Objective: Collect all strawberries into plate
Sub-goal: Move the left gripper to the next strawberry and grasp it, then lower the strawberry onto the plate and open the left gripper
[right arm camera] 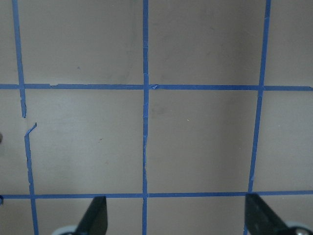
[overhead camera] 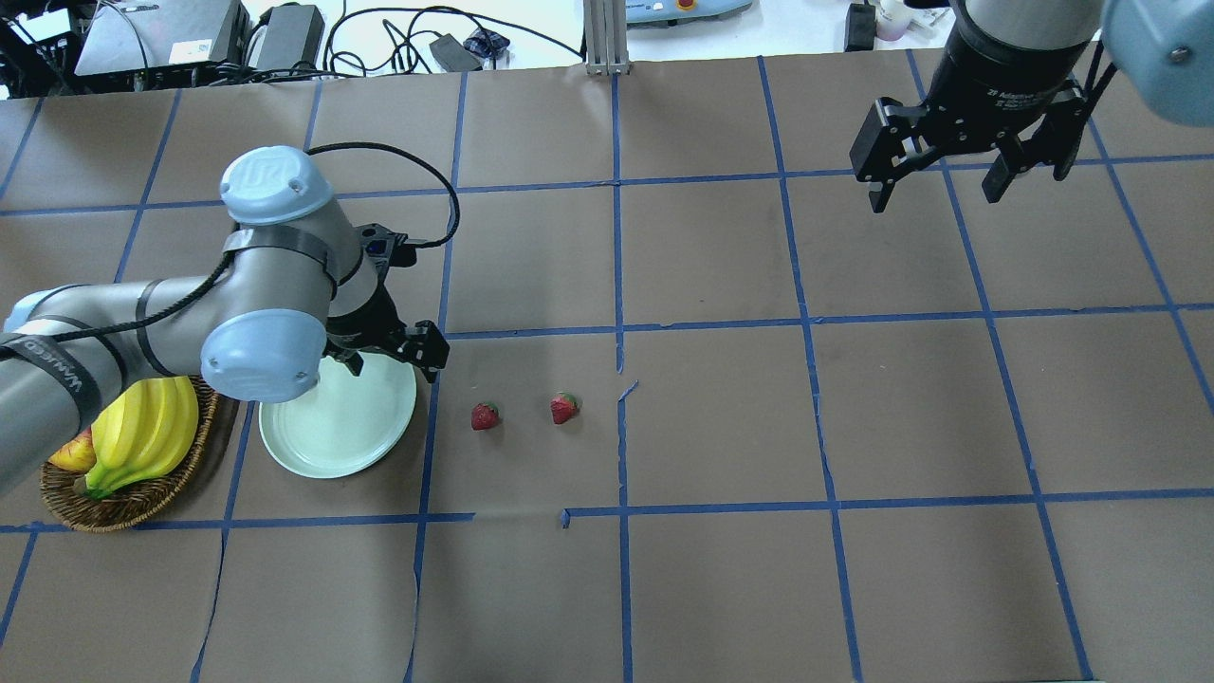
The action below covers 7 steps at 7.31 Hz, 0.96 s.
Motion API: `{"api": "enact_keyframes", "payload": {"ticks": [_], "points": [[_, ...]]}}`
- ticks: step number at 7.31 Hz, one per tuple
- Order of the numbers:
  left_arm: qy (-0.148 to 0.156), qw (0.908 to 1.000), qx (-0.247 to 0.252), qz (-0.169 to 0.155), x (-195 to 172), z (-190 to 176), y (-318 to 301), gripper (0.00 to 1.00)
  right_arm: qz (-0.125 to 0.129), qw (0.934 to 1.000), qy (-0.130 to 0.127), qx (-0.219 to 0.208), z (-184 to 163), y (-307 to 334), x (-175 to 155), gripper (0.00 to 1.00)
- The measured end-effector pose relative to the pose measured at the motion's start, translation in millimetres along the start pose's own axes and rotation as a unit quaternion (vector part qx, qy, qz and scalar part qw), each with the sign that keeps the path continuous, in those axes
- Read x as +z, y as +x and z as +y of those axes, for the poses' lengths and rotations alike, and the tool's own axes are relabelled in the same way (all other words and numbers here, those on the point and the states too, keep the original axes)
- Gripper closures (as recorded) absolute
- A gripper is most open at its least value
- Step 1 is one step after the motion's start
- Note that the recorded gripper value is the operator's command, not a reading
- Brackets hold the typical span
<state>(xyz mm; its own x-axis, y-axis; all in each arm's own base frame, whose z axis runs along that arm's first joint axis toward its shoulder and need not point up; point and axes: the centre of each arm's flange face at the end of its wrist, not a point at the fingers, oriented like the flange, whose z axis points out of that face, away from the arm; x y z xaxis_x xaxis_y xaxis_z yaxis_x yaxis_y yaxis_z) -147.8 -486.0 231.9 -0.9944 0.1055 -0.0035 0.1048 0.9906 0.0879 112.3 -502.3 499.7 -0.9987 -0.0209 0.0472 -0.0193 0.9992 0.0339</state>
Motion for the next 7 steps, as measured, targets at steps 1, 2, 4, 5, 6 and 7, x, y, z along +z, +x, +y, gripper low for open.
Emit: {"api": "enact_keyframes", "payload": {"ticks": [1, 2, 4, 5, 6, 7], "points": [[0.005, 0.9999, -0.010, 0.008, 9, 3, 35, 0.15, 0.000, 1.0000, 0.000, 0.000, 0, 0, 0, 0.00], [-0.007, 0.9998, -0.012, 0.015, 26, 7, 53, 0.20, 0.000, 1.0000, 0.000, 0.000, 0, 0, 0, 0.00], [-0.032, 0.9993, -0.008, 0.015, 52, 12, 63, 0.72, 0.000, 1.0000, 0.000, 0.000, 0, 0, 0, 0.00], [-0.037, 0.9992, -0.006, 0.014, 56, 13, 65, 0.93, 0.000, 1.0000, 0.000, 0.000, 0, 1, 0, 0.00], [-0.039, 0.9992, -0.003, 0.013, 58, 13, 65, 1.00, 0.000, 1.0000, 0.000, -0.001, 0, 1, 0, 0.00], [-0.040, 0.9991, 0.001, 0.013, 59, 12, 65, 1.00, 0.000, 1.0000, 0.000, -0.001, 0, 1, 0, 0.00]]}}
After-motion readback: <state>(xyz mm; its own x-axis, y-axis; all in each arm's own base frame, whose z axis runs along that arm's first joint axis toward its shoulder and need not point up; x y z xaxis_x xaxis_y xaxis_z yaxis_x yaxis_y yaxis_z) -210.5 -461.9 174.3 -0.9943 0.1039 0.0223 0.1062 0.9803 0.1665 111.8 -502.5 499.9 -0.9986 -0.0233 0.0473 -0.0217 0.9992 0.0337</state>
